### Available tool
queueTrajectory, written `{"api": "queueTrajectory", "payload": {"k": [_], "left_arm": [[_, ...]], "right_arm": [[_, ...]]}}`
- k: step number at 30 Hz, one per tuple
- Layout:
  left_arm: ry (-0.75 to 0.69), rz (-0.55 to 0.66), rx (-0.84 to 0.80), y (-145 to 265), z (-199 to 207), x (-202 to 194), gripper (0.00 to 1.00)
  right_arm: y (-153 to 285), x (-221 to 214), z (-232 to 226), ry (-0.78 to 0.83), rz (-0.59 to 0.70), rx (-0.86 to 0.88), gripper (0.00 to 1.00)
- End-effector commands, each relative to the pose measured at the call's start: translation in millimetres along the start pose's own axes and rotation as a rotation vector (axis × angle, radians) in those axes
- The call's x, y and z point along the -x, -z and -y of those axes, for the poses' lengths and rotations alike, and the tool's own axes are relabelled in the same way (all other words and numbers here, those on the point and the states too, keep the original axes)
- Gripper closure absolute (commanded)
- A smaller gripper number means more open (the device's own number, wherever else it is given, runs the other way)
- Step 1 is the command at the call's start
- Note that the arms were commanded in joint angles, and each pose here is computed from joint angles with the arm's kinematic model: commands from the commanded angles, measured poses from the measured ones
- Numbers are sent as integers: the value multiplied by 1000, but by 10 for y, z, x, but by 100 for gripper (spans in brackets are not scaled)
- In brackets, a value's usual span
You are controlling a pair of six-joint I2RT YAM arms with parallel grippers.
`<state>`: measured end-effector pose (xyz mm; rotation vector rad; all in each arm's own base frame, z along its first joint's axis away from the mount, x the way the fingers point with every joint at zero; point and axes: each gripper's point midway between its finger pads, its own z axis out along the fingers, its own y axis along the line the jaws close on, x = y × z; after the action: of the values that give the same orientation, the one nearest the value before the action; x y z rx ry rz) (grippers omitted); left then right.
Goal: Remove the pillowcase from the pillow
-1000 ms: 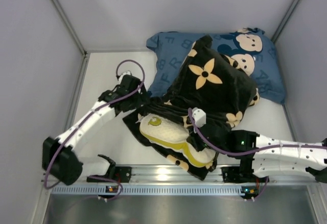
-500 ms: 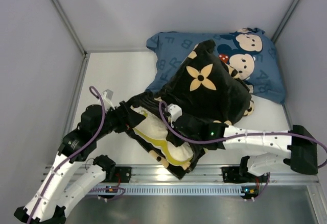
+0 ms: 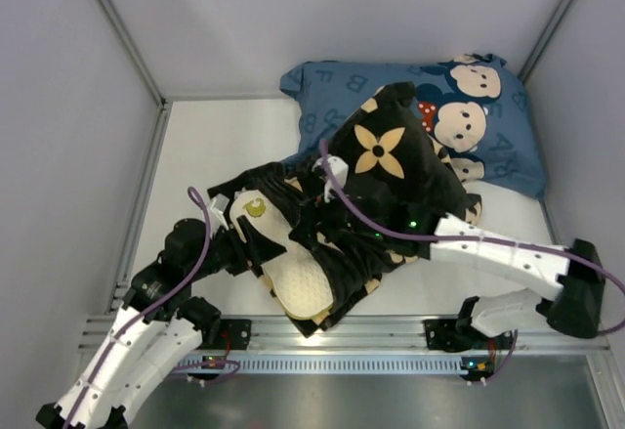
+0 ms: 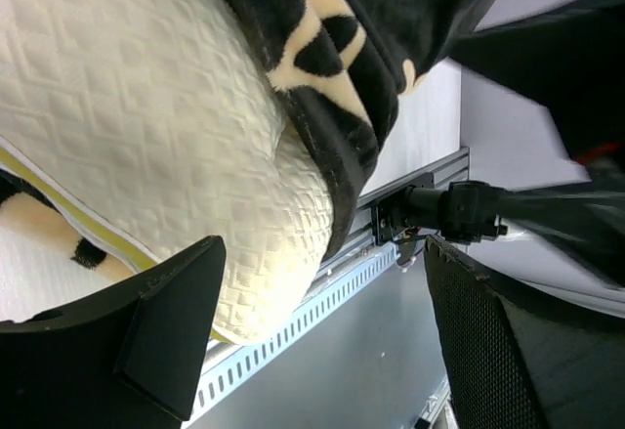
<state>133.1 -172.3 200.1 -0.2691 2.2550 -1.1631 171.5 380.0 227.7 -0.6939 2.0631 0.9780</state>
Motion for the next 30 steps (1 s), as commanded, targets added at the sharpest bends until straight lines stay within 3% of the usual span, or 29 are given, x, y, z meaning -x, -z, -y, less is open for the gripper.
{"api": "queueTrajectory", "payload": {"k": [1,3,10,14,24,29,30], "left_arm": [[15,-7,-43,-42,42,-20,15],[28,-58,-9,-124,-35,-85,17],[24,-272,112,-401,-255,-347,22],[-28,-306,124,-428,-140,-338,20],[-91,-372,356,-575,-500,-437,19],[-123,-382,405,-720,-616,-484,36],[-124,-370,382,-773,-581,-465,50]], "right_arm": [[536,216,173,24,120,-81,20],[730,216,300,6,153,-103,20],[779,-173,686,-48,90,-168,22],[738,-243,691,-60,64,-161,23],[570,-416,699,-80,-3,-140,23],[535,-484,694,-91,-13,-126,23],[531,-508,702,-91,-17,-126,23]]}}
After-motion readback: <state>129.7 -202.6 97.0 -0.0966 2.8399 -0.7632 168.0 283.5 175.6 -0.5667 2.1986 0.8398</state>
